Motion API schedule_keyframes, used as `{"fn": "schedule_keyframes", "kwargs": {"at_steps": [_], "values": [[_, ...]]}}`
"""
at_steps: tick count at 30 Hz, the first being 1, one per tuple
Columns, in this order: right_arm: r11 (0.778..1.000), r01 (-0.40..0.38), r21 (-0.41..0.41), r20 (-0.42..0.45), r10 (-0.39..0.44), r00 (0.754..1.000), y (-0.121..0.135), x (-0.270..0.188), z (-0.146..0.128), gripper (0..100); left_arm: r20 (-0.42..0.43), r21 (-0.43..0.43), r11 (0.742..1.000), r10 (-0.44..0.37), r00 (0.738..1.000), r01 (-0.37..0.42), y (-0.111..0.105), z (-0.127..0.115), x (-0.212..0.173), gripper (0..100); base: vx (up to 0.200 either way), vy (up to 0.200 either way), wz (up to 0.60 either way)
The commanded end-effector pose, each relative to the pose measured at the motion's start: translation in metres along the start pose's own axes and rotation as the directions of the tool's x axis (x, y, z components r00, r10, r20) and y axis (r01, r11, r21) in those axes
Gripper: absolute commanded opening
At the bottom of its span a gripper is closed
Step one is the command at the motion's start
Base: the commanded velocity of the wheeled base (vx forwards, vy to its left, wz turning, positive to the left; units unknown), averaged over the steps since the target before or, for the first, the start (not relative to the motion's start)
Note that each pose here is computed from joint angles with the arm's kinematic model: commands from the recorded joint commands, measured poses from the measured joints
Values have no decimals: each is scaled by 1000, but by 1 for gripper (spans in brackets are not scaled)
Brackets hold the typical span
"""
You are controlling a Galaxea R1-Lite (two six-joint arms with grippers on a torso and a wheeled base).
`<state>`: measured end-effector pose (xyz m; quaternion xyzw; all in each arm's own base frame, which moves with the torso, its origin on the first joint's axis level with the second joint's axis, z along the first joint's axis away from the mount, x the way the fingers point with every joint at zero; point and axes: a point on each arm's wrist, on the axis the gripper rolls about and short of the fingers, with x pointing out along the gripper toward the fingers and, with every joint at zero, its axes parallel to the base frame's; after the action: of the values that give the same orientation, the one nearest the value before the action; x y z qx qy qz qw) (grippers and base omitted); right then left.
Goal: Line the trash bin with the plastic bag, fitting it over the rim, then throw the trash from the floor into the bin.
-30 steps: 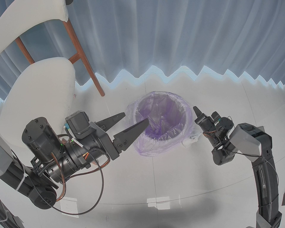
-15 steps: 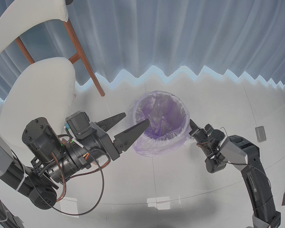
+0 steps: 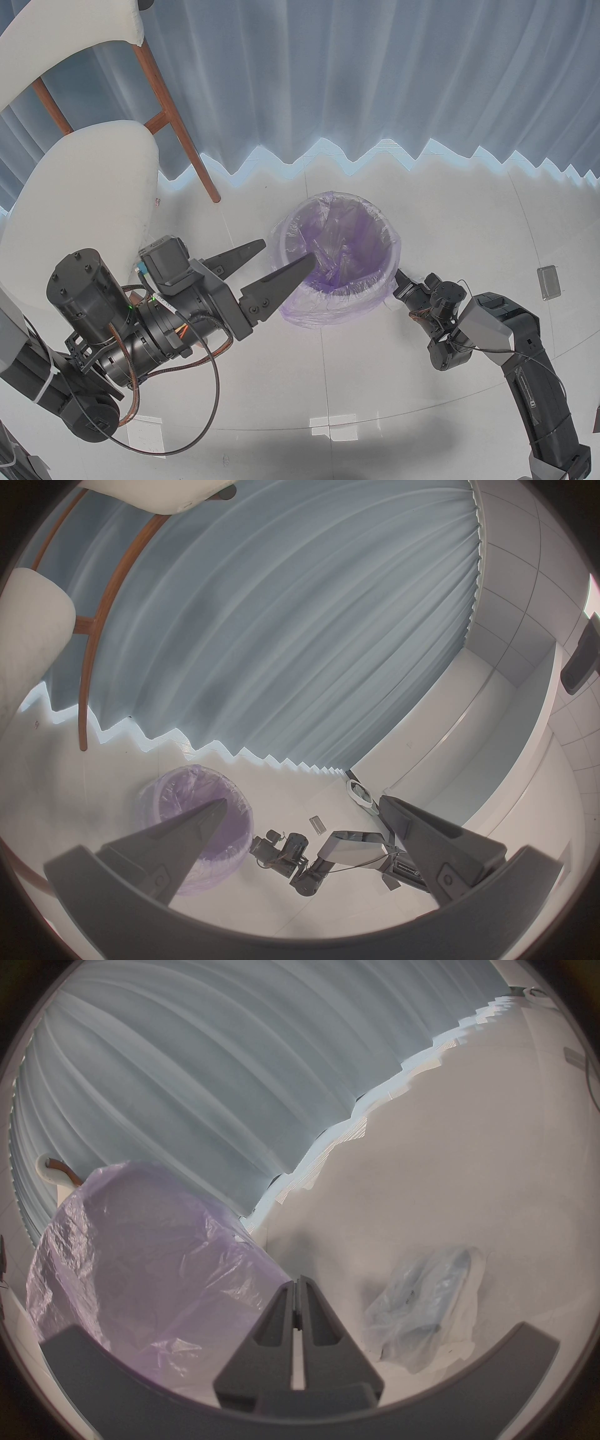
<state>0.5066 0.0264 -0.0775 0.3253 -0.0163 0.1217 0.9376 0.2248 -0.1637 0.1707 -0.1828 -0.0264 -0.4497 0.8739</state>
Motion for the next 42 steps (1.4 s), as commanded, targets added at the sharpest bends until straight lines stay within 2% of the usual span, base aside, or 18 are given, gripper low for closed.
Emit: {"fn": "schedule_keyframes", "kwargs": {"at_steps": [1,4,9,15,18,19,25,28,30,37,38,39,41,42], "values": [[1000,10,7,-15,-10,1000,-2,-1,-3,0,-2,-1,1000,0,1000,0,0,-1,0,100,0,0,0],[999,31,19,-41,-31,999,-4,-1,-6,0,3,-3,1000,-1,1000,1,0,0,1,100,0,0,0],[999,28,18,-36,-27,999,-4,0,-6,0,13,-2,1000,-3,1000,3,1,3,3,100,0,0,0],[999,-53,-3,70,53,996,13,0,14,0,28,4,1000,4,1000,-4,3,7,3,100,0,0,0],[999,-39,-1,51,39,998,17,-8,15,0,23,2,1000,6,1000,-6,4,6,2,100,0,0,0],[999,-34,1,43,34,998,18,-10,15,100,26,3,1000,5,1000,-5,4,6,3,100,0,0,0],[1000,-21,-6,46,21,999,15,-14,16,100,29,3,1000,2,1000,-2,3,7,3,100,0,0,0],[1000,20,-15,91,-19,996,16,-14,23,100,34,2,1000,-2,999,2,3,9,3,100,0,0,0],[1000,27,-16,128,-25,992,22,-12,35,100,35,2,1000,-4,999,4,2,9,3,100,0,0,0],[999,33,-30,223,-25,975,45,-21,112,100,45,3,1000,-11,999,11,0,11,4,100,0,0,0],[999,32,-31,226,-24,974,46,-21,114,100,45,3,1000,-11,999,11,0,11,4,100,0,0,0],[999,38,-33,238,-29,971,51,-22,131,100,49,5,1000,-13,999,13,0,12,5,100,0,0,0],[998,55,-30,229,-47,972,57,-23,144,100,52,6,1000,-16,999,16,0,13,6,100,0,0,0],[996,90,-25,188,-84,978,58,-23,146,100,61,8,1000,-13,998,13,1,15,7,100,0,0,0]]}}
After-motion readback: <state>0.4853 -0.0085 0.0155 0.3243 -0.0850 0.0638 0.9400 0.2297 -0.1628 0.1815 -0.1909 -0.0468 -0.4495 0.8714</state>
